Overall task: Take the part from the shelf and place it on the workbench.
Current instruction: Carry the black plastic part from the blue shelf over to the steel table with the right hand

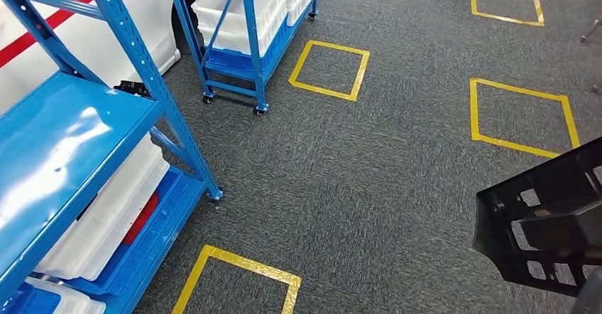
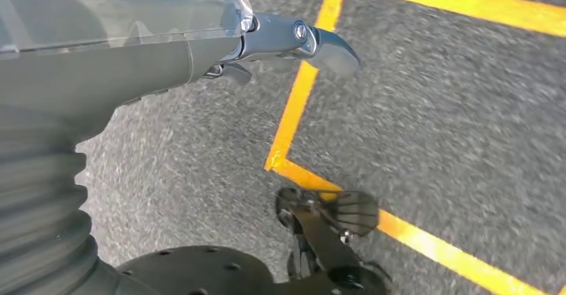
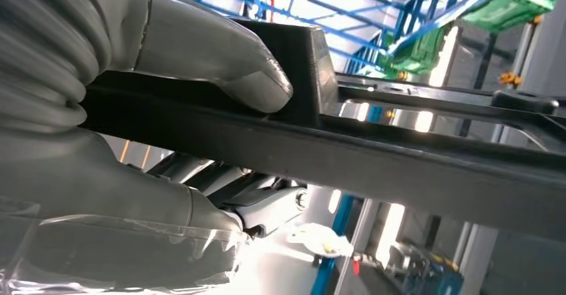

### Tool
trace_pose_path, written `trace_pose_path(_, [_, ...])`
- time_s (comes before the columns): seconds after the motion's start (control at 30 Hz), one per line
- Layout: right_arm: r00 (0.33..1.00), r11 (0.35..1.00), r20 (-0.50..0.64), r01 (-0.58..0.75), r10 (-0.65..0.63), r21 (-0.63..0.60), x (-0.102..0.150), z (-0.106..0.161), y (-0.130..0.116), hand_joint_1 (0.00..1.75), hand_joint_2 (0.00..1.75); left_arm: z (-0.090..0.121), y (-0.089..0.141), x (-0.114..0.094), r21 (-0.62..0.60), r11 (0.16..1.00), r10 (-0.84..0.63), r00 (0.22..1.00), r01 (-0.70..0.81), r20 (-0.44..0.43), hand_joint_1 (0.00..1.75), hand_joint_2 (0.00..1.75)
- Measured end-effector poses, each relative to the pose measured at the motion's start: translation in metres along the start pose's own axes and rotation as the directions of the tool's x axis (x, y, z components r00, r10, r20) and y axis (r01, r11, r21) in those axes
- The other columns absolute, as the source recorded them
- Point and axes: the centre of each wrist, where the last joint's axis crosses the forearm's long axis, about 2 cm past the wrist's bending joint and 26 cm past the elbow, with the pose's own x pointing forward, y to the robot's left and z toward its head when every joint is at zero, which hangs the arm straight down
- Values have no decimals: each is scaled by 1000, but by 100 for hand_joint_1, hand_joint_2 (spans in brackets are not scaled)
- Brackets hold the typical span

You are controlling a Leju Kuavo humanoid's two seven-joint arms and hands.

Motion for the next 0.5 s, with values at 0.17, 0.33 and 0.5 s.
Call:
trace_pose_path(0.17, [1000, 1000, 1, 2, -2, -5, 0, 0, 4, 175, 175, 1, 1, -3, 2, 1000, -1, 1000, 1, -10, 0, 175])
trace_pose_path(0.33, [1000, 1000, 11, 4, -3, -13, 1, -2, 8, 175, 175, 1, 2, -4, 5, 1000, -1, 1000, 1, -26, 0, 175])
trace_pose_path(0.5, [1000, 1000, 27, -12, 12, -22, 2, -5, 11, 175, 175, 0, 2, -3, 5, 1000, 1, 1000, -1, -25, 0, 175])
